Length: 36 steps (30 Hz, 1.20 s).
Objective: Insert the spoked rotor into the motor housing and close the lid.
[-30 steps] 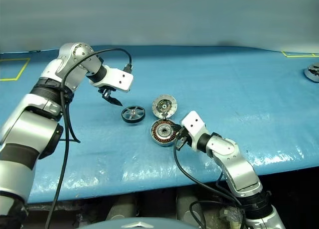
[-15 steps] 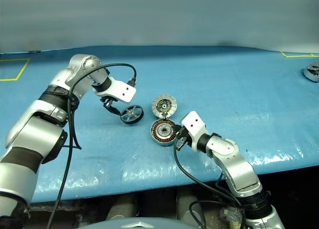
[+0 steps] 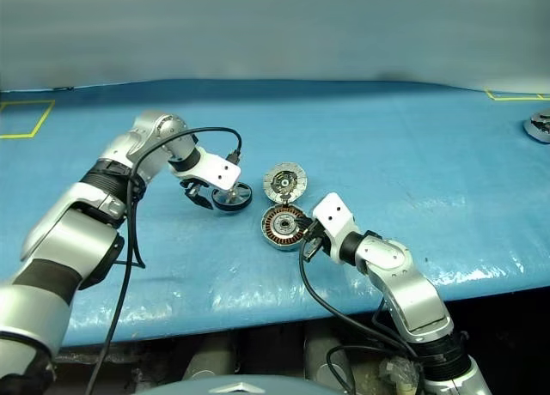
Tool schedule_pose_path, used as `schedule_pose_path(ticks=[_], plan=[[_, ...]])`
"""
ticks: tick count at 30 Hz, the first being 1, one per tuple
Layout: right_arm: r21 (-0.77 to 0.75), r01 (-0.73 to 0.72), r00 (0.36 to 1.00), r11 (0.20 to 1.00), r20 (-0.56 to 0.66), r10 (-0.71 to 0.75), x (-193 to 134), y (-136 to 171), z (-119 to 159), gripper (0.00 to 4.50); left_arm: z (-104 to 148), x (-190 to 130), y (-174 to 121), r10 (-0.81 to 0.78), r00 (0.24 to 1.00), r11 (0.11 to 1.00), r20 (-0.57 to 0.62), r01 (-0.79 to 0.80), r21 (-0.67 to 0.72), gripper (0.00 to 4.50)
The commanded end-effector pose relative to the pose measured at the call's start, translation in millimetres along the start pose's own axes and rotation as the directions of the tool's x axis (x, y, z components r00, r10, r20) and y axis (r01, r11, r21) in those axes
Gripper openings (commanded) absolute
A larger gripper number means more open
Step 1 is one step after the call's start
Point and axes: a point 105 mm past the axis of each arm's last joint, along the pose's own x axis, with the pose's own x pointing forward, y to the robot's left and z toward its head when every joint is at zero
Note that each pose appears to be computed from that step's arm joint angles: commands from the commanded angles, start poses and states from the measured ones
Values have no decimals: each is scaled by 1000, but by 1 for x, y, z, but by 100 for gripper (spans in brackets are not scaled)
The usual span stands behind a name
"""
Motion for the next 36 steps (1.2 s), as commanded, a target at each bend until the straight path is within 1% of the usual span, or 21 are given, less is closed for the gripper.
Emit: schedule_pose_path(ticks=[1,4,6,14,23,29,36], plan=[[-24,4,1000,1000,29,-4,-4,-1,9,0,5,-13,3,3,999,999,54,-1,-35,357],[-23,3,1000,1000,20,-3,-4,-1,7,0,2,-22,7,20,999,999,39,-19,-41,298],[-22,4,1000,1000,19,-4,-3,-2,7,0,3,-26,7,14,999,999,45,-12,-47,230],[-29,16,1000,999,12,-16,-3,-5,5,0,10,-32,18,60,996,996,58,-56,-66,230],[-36,16,1000,999,8,-16,-4,-5,6,0,1,-21,20,86,996,995,-28,-87,-41,230],[-33,4,1000,999,11,-4,-3,-1,7,0,-3,-10,18,84,996,994,-28,-85,-66,230],[-33,-4,1000,999,19,5,-4,2,10,0,-5,4,14,80,997,990,-3,-80,-116,230]])
